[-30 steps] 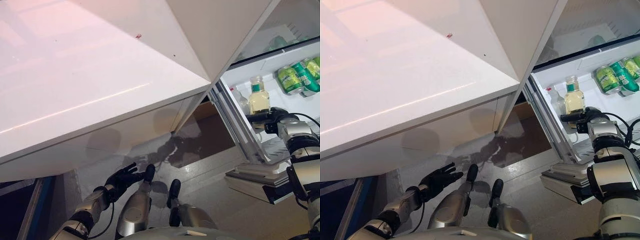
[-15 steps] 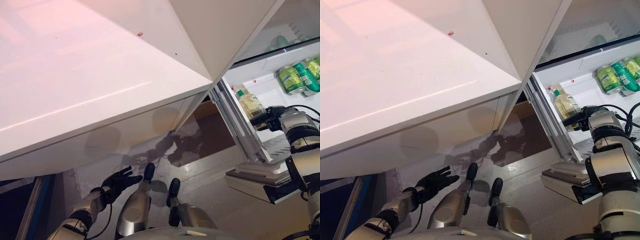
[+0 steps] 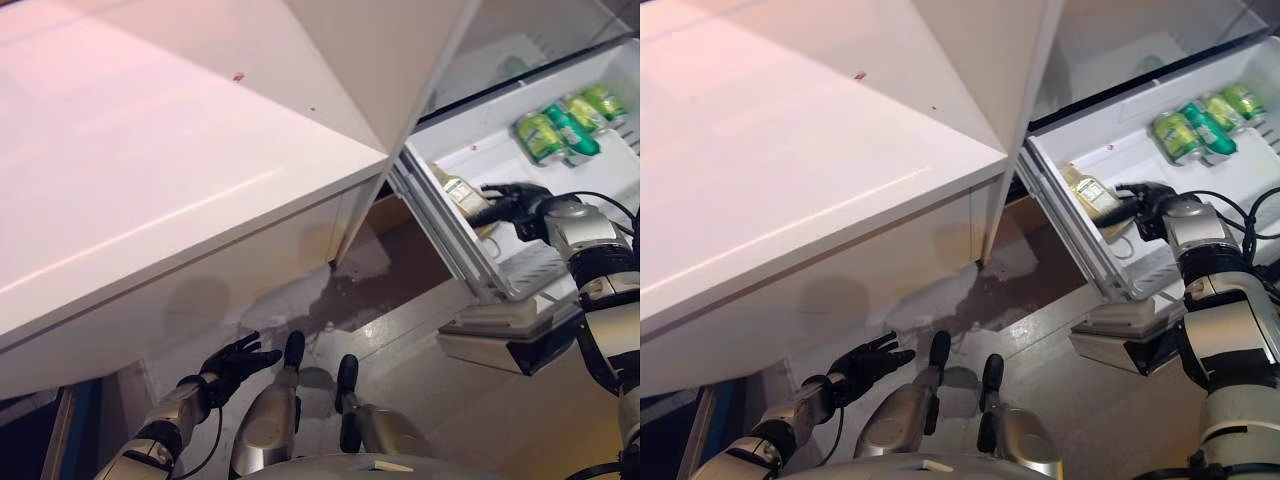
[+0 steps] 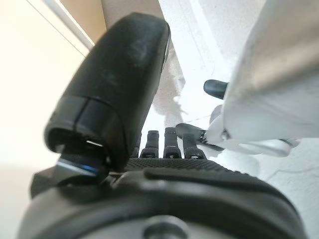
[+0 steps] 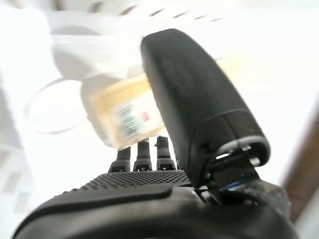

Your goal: Put drinks into fridge and close the fridge

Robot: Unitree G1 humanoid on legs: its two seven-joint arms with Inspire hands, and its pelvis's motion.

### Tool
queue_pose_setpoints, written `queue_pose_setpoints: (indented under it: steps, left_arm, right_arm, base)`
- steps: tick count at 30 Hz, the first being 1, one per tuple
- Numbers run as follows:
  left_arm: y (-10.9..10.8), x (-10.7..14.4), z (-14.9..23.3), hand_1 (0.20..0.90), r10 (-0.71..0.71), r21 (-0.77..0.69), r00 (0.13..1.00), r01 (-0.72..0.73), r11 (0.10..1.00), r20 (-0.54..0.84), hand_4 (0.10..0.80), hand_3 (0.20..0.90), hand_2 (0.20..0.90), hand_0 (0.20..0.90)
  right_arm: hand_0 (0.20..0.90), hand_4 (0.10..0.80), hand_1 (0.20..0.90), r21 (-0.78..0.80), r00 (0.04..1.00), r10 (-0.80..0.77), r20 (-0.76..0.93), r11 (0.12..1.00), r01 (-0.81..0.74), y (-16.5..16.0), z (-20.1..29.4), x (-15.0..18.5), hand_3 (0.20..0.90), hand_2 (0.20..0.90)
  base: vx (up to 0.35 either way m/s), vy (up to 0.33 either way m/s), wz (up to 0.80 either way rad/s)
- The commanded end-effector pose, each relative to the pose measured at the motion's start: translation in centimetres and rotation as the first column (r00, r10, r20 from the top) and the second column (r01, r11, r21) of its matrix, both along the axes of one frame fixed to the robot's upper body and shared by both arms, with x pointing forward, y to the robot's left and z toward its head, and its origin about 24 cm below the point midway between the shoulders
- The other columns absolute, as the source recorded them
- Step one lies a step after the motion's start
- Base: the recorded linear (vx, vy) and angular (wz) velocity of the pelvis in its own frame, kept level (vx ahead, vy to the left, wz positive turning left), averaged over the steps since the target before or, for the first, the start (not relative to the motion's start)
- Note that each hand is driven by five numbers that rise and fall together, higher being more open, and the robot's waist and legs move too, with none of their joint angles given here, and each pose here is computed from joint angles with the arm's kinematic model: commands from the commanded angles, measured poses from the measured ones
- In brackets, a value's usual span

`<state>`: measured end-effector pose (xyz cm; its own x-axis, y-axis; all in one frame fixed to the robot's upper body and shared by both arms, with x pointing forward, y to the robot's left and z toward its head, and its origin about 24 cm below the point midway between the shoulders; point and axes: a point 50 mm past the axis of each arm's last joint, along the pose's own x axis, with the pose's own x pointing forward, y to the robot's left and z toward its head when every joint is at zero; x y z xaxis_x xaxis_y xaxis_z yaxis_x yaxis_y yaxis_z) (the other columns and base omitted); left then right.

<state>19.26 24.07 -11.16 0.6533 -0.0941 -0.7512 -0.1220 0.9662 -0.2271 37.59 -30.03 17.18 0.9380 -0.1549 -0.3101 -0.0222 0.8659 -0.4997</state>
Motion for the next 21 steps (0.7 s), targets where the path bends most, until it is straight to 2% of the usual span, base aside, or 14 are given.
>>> queue_pose_setpoints:
  steps: [1, 4, 8, 10, 11, 12, 14, 15, 16, 17, 18, 20, 21]
  left_arm:
    - [0.0, -3.5, -1.8, 0.900, -0.006, 0.017, 0.994, 0.008, 1.000, -0.109, 0.800, 0.900, 0.900, 0.900]
    - [0.0, -4.4, -2.3, 0.900, 0.019, 0.013, 0.991, -0.017, 1.000, -0.135, 0.800, 0.900, 0.900, 0.900]
    - [-0.2, -5.8, -3.0, 0.900, 0.037, 0.008, 0.985, -0.036, 0.999, -0.169, 0.800, 0.900, 0.900, 0.900]
    - [-0.3, -6.4, -3.3, 0.900, 0.041, 0.005, 0.981, -0.041, 0.999, -0.188, 0.800, 0.900, 0.900, 0.900]
    - [-0.4, -6.9, -3.5, 0.900, 0.042, -0.004, 0.979, -0.044, 0.999, -0.200, 0.800, 0.900, 0.900, 0.900]
    - [-0.4, -7.0, -3.5, 0.900, 0.040, -0.005, 0.978, -0.042, 0.999, -0.203, 0.800, 0.900, 0.900, 0.900]
    - [-0.8, -7.5, -3.8, 0.900, 0.038, -0.016, 0.975, -0.042, 0.999, -0.218, 0.800, 0.900, 0.900, 0.900]
    - [-0.9, -7.6, -3.8, 0.900, 0.034, -0.018, 0.974, -0.039, 0.999, -0.222, 0.800, 0.900, 0.900, 0.900]
    - [-1.4, -7.8, -4.0, 0.900, 0.023, -0.028, 0.971, -0.030, 0.999, -0.236, 0.800, 0.900, 0.900, 0.900]
    - [-1.7, -8.1, -4.2, 0.900, 0.013, -0.038, 0.969, -0.023, 0.999, -0.247, 0.800, 0.900, 0.900, 0.900]
    - [-1.7, -8.1, -4.2, 0.900, 0.012, -0.037, 0.969, -0.022, 0.999, -0.248, 0.800, 0.900, 0.900, 0.900]
    - [-2.4, -8.8, -4.5, 0.900, -0.011, -0.052, 0.961, -0.003, 0.999, -0.276, 0.800, 0.900, 0.900, 0.900]
    - [-2.5, -9.0, -4.6, 0.900, -0.013, -0.055, 0.960, -0.003, 0.999, -0.281, 0.800, 0.900, 0.900, 0.900]
  right_arm:
    - [0.900, 0.800, 0.900, -0.159, 0.975, -0.003, 0.221, 0.986, 0.039, -2.3, 6.0, -1.3, 0.900, 0.900]
    - [0.900, 0.800, 0.900, -0.175, 0.958, -0.009, 0.288, 0.983, 0.062, -3.2, 8.1, -2.2, 0.900, 0.900]
    - [0.900, 0.800, 0.900, -0.073, 0.883, -0.054, 0.465, 0.992, 0.100, -3.9, 11.1, -3.5, 0.900, 0.900]
    - [0.900, 0.800, 0.900, 0.010, 0.814, -0.109, 0.570, 0.992, 0.125, -4.4, 12.1, -4.3, 0.900, 0.900]
    - [0.900, 0.800, 0.900, 0.093, 0.710, -0.168, 0.683, 0.985, 0.144, -4.9, 13.0, -5.4, 0.900, 0.900]
    - [0.900, 0.800, 0.900, 0.121, 0.682, -0.189, 0.706, 0.982, 0.148, -5.0, 13.0, -5.6, 0.900, 0.900]
    - [0.900, 0.800, 0.900, 0.249, 0.532, -0.291, 0.795, 0.957, 0.151, -5.4, 13.0, -6.9, 0.900, 0.900]
    - [0.900, 0.800, 0.900, 0.287, 0.496, -0.320, 0.807, 0.947, 0.144, -5.5, 12.8, -7.2, 0.900, 0.900]
    - [0.900, 0.800, 0.900, 0.389, 0.409, -0.408, 0.816, 0.912, 0.132, -6.0, 11.6, -7.9, 0.900, 0.900]
    - [0.900, 0.800, 0.900, 0.459, 0.364, -0.464, 0.807, 0.882, 0.106, -6.0, 10.6, -8.2, 0.900, 0.900]
    - [0.900, 0.800, 0.900, 0.460, 0.364, -0.466, 0.807, 0.881, 0.108, -6.0, 10.6, -8.2, 0.900, 0.900]
    - [0.900, 0.800, 0.900, 0.596, 0.322, -0.582, 0.747, 0.800, 0.063, -6.4, 7.8, -8.5, 0.900, 0.900]
    - [0.900, 0.800, 0.900, 0.616, 0.322, -0.600, 0.733, 0.785, 0.060, -6.5, 7.2, -8.5, 0.900, 0.900]
  base:
    - [0.006, 0.081, -0.13]
    - [0.037, 0.073, -0.30]
    - [0.078, 0.049, -0.28]
    - [0.100, 0.047, -0.22]
    - [0.082, 0.044, -0.20]
    - [0.082, 0.045, -0.23]
    - [0.067, 0.032, -0.16]
    - [0.091, 0.035, -0.23]
    - [0.103, 0.036, -0.23]
    - [0.093, 0.030, -0.17]
    - [0.101, 0.025, -0.09]
    - [0.124, 0.018, -0.19]
    - [0.126, 0.004, -0.22]
